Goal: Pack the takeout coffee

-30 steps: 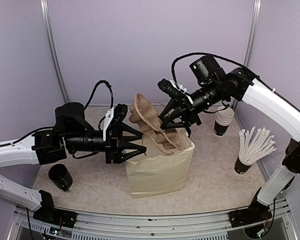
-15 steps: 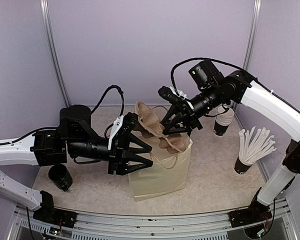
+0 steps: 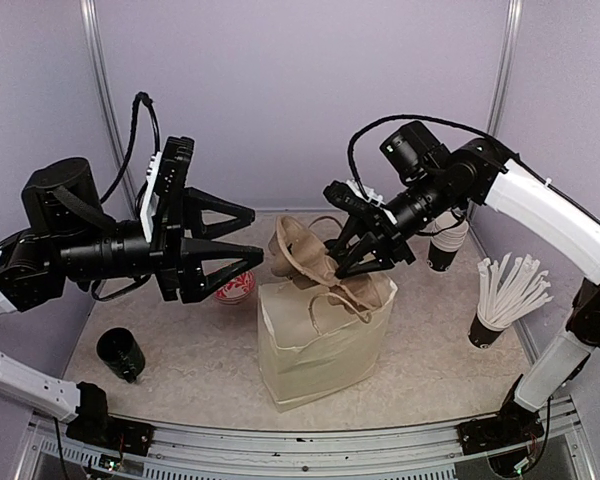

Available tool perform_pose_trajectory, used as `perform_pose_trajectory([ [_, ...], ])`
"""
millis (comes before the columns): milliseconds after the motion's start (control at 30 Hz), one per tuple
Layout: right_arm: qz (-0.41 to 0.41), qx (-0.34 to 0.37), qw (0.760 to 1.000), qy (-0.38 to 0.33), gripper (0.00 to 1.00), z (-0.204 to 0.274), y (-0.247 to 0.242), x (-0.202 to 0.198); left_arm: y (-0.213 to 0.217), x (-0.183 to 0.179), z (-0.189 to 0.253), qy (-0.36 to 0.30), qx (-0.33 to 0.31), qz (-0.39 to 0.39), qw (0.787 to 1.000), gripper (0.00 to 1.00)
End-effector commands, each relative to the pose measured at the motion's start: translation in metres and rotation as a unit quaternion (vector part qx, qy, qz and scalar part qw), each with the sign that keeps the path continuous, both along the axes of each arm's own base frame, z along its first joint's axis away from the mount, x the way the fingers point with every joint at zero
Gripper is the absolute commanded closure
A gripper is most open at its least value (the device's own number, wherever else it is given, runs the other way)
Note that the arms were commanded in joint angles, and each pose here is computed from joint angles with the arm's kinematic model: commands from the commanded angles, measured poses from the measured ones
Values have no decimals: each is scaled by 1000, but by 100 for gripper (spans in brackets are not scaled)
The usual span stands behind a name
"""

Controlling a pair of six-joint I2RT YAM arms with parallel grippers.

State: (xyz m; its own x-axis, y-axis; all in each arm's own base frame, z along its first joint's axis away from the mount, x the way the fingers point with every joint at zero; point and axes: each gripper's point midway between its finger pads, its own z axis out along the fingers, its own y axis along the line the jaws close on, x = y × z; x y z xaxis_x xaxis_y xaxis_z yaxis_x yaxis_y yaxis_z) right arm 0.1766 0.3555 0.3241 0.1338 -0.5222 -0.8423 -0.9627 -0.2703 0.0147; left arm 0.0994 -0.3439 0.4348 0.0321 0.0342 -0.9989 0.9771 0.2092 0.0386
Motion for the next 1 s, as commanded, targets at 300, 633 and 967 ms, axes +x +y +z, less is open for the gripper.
perform_pose_trajectory([
  [300, 36, 5, 999, -22, 71, 15, -13, -29, 7, 127, -14, 77, 57, 163, 982, 26],
  [633, 34, -34, 998, -27, 71, -7, -12, -31, -29, 120, -62, 120, 126, 56, 983, 28],
  [967, 42, -50, 997, -33, 71, -15, -7, -37, -44, 130, -92, 124, 195, 41, 972, 44],
])
